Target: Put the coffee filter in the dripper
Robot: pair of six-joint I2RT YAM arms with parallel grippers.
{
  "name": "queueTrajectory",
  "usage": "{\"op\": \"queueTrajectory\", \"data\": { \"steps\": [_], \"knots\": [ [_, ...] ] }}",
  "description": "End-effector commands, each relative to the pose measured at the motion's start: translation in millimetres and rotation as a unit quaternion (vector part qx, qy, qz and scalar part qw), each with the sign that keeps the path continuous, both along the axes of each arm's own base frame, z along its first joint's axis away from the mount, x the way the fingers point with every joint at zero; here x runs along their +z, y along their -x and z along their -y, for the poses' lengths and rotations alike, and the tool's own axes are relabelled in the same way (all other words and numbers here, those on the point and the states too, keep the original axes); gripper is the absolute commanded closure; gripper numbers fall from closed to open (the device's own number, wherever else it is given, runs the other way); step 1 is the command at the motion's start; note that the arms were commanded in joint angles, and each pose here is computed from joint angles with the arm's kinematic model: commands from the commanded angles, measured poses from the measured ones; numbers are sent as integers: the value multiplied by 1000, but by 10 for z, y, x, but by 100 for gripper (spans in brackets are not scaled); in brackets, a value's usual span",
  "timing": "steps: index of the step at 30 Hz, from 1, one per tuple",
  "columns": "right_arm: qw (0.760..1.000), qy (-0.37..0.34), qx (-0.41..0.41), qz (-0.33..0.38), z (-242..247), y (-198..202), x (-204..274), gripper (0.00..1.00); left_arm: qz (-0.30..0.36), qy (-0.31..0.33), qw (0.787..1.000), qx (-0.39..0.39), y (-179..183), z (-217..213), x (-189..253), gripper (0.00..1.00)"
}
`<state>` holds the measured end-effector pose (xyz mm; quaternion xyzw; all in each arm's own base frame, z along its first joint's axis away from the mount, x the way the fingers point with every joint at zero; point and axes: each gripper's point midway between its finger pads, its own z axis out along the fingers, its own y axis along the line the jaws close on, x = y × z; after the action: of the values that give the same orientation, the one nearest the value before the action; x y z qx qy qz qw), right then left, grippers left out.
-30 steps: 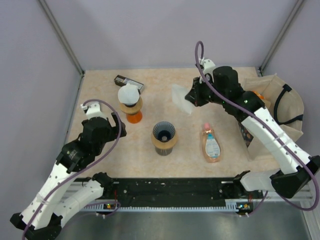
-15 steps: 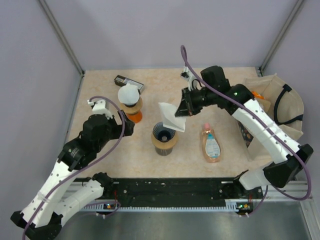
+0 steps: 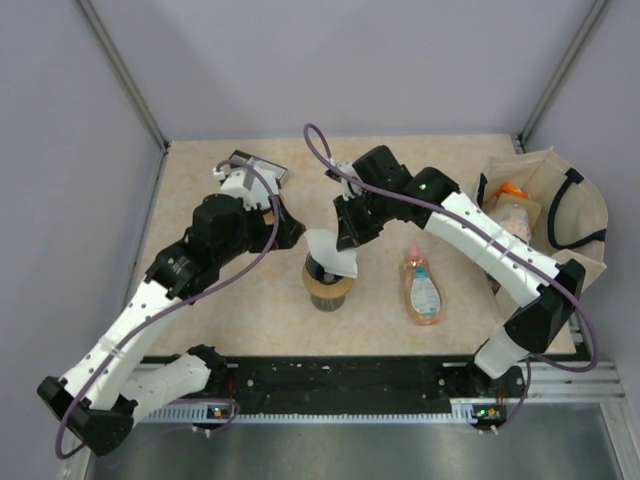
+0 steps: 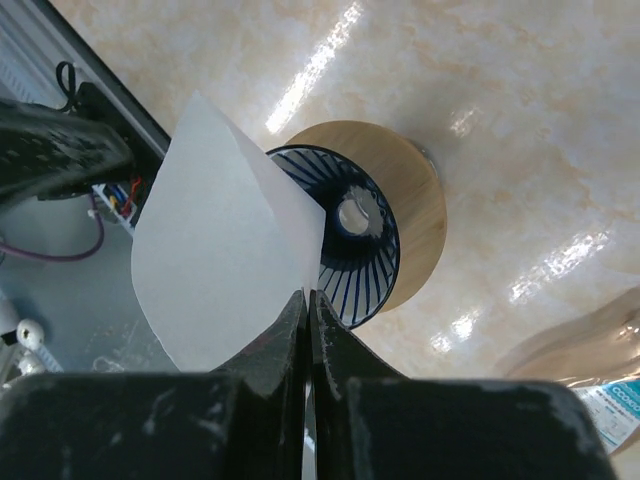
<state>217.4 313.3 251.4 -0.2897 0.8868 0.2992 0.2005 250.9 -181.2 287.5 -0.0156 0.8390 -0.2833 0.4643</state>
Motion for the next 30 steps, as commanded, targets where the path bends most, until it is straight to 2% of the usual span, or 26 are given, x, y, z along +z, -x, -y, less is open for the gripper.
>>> {"op": "queueTrajectory", "data": {
  "steps": [1, 5, 10, 14, 23, 30],
  "knots": [
    [998, 19, -13, 56, -28, -103, 156, 100, 19, 51, 997, -61, -60, 328, 268, 1],
    [998, 27, -8, 48, -65, -79, 78, 100, -10, 36, 996, -85, -61, 425, 81, 1],
    [997, 51, -28, 48, -17, -144, -89, 100, -53, -7, 992, -111, 90, 448, -273, 1],
    [998, 43, -20, 40, -75, -132, -136, 100, -88, -42, 988, -116, 182, 402, -539, 1],
    [998, 50, -22, 35, -89, -159, -260, 100, -108, -89, 984, -107, 216, 287, -718, 1],
    [998, 48, -10, 35, -66, -124, -284, 91, -132, -113, 978, -113, 350, 195, -844, 1]
  ]
}}
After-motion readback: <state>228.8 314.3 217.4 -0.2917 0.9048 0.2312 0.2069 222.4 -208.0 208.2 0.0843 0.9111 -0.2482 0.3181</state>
